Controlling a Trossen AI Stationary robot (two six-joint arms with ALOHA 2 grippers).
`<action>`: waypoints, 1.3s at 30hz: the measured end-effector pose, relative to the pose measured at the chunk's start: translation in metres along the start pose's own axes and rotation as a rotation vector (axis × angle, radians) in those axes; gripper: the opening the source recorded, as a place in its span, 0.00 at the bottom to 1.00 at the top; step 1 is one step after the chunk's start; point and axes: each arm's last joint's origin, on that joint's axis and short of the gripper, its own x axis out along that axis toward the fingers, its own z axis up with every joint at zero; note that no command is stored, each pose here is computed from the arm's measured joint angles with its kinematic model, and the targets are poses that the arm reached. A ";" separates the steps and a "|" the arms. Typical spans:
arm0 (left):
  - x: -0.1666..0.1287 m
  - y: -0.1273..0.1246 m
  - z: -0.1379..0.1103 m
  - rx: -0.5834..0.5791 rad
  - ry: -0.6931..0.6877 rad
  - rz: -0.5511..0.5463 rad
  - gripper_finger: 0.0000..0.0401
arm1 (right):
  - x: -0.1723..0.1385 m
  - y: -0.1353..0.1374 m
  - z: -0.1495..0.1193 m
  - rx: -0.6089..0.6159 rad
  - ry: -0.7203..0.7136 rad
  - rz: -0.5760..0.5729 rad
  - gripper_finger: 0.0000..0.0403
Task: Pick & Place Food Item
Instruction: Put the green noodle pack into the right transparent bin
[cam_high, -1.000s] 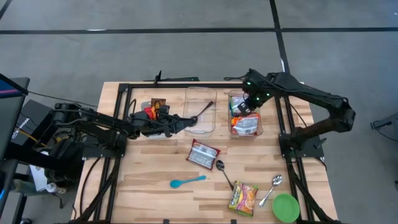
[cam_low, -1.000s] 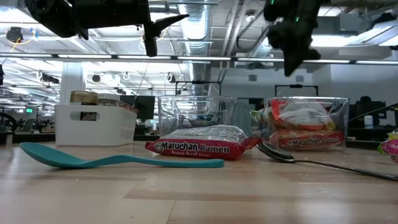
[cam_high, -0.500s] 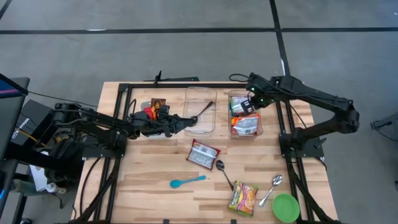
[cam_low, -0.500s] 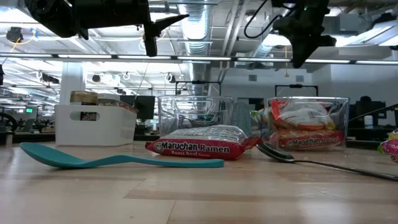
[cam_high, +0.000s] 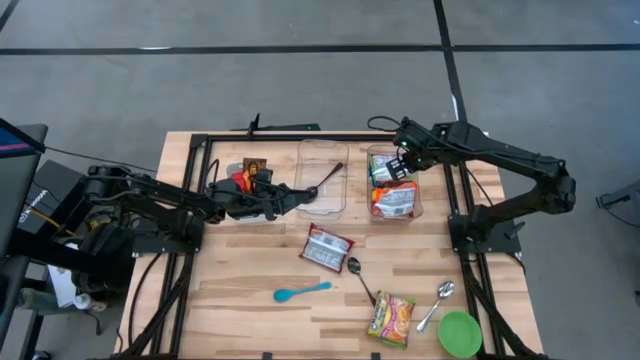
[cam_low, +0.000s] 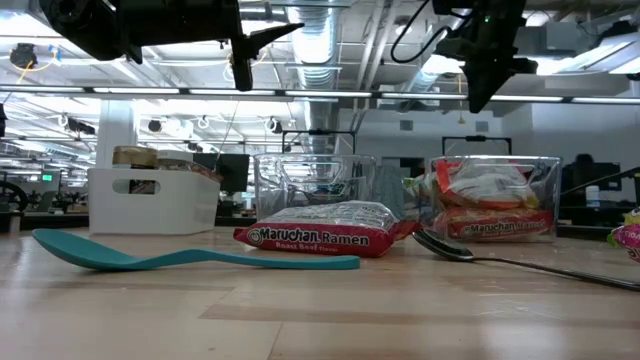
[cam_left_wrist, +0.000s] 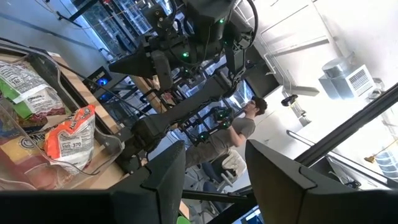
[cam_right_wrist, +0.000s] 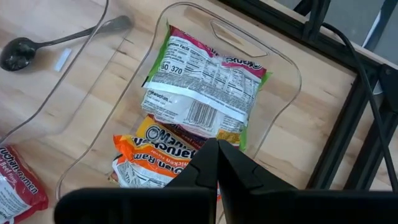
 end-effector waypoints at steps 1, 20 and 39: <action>0.000 0.000 0.000 0.000 0.000 0.000 0.41 | 0.000 0.000 0.000 0.000 0.000 0.000 0.00; 0.000 0.000 0.000 0.000 0.000 0.000 0.41 | 0.000 0.001 0.002 0.000 -0.031 0.003 0.00; 0.000 0.000 0.000 -0.006 0.000 0.000 0.41 | -0.004 0.012 -0.005 -0.187 -0.027 0.051 0.00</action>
